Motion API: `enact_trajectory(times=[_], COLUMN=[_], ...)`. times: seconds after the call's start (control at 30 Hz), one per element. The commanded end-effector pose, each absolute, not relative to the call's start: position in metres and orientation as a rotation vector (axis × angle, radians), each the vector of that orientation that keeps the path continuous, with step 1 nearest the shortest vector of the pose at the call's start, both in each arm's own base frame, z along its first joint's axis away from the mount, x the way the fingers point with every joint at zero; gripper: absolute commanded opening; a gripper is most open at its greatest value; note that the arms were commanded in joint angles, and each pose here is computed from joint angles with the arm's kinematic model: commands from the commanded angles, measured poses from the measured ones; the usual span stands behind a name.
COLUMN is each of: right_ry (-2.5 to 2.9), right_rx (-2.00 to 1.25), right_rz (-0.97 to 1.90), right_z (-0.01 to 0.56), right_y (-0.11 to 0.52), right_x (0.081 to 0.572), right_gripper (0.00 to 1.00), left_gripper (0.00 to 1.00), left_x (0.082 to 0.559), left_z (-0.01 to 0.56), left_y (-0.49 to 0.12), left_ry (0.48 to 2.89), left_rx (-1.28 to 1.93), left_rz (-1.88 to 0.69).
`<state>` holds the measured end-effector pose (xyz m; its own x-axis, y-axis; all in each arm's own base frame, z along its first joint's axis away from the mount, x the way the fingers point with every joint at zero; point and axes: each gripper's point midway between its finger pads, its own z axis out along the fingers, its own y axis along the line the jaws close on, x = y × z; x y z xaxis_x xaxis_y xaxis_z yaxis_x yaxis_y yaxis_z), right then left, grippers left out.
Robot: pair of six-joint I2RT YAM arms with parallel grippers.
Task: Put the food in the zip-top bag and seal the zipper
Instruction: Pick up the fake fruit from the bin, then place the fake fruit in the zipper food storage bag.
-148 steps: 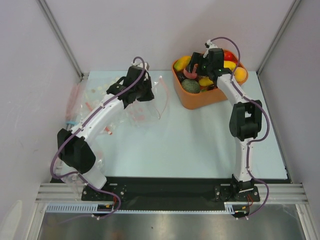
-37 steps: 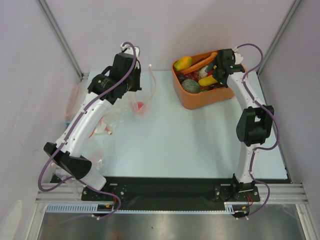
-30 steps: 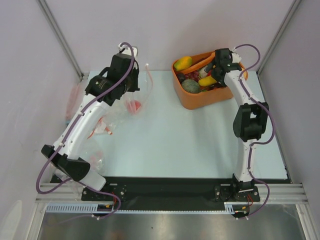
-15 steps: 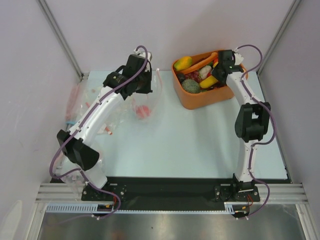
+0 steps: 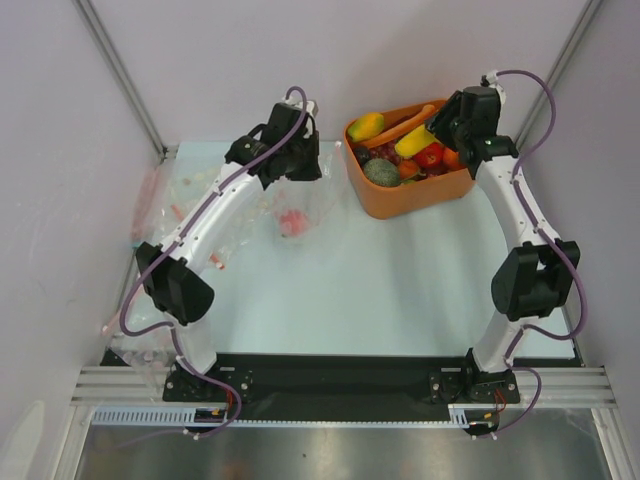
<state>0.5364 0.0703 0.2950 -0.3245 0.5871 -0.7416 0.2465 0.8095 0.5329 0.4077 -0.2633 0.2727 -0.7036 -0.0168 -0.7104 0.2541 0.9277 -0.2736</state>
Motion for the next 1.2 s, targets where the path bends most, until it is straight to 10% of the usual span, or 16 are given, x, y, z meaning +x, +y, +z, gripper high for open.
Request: enact_trajectory(times=[0.0,1.03,1.13,1.17], right_ry=[1.81,1.973,2.019,2.031], right_rx=[0.479,0.05,0.038,0.025], right_rz=[0.656,0.965,0.973,0.999], right_z=[0.348,0.307,0.291,0.29], right_y=[0.107,0.291,0.304,0.31], right_x=[0.527,0.452,0.449,0.446], right_gripper=[0.15,0.16,0.29,0.49], left_gripper=[0.0,0.0,0.0,0.0], left_x=[0.415,0.426,0.424,0.425], left_z=[0.296,0.324,0.338,0.341], left_y=[-0.275,-0.297,-0.297,-0.295], left_ry=[2.253,2.183,2.145,2.135], left_rx=[0.157,0.174,0.164,0.157], left_rz=[-0.52,-0.639,-0.659,-0.658])
